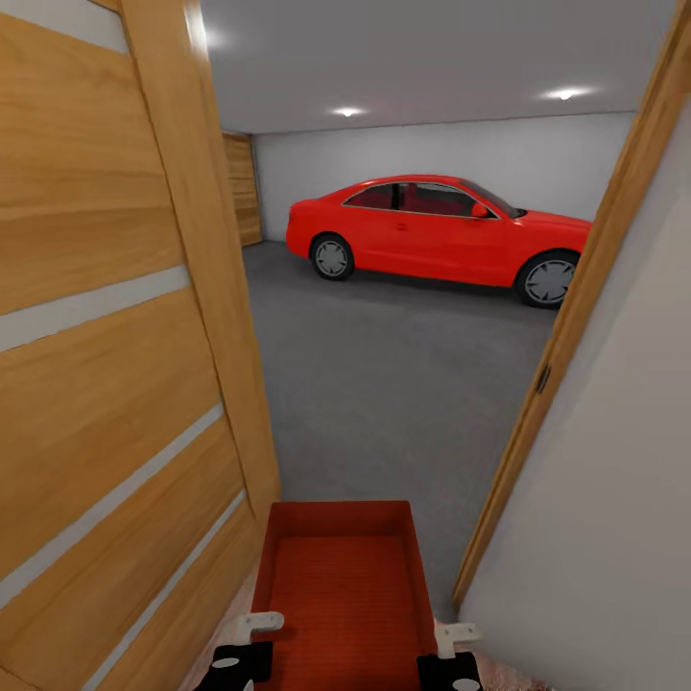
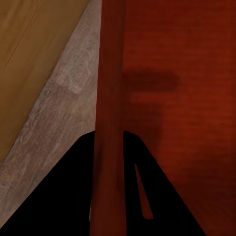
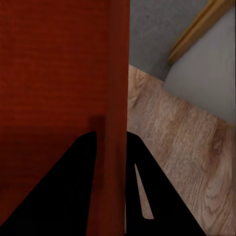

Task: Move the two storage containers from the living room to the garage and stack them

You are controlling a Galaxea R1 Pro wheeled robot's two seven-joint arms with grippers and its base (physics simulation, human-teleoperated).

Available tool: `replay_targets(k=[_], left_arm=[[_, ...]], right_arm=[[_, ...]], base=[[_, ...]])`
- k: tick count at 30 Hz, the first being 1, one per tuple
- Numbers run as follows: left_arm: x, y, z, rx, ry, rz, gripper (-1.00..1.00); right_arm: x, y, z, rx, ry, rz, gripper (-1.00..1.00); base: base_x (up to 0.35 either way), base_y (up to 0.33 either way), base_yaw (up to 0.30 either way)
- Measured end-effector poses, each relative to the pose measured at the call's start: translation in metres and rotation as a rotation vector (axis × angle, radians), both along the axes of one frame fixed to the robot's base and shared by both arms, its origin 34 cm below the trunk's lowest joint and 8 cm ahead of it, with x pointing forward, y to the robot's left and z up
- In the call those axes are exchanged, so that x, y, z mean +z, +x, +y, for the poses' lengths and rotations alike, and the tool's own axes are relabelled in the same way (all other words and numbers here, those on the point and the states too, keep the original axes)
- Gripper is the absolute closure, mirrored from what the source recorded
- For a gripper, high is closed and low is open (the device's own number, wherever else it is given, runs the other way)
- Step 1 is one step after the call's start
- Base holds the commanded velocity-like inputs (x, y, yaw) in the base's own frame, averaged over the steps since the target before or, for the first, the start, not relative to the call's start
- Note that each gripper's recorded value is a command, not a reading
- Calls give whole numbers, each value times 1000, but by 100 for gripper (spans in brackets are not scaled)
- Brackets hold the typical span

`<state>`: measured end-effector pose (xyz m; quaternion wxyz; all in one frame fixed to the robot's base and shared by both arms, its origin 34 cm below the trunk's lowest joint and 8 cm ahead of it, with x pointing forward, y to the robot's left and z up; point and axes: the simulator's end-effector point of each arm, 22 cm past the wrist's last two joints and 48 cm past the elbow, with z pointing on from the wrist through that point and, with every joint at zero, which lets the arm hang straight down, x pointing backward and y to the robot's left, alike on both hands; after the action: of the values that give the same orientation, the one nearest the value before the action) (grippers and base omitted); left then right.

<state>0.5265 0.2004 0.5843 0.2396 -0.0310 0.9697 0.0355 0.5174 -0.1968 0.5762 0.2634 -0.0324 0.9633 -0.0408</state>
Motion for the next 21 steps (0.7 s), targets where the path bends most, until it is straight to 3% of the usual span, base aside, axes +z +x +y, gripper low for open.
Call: replay_targets(k=[7, 21], left_arm=[[0, 0, 0, 0, 0, 0, 100], [0, 0, 0, -1, 1, 1, 100]], right_arm=[[0, 0, 0, 0, 1, 0, 100], [0, 0, 0, -1, 1, 1, 100]], base=[[4, 34, -249], [95, 281, -16]])
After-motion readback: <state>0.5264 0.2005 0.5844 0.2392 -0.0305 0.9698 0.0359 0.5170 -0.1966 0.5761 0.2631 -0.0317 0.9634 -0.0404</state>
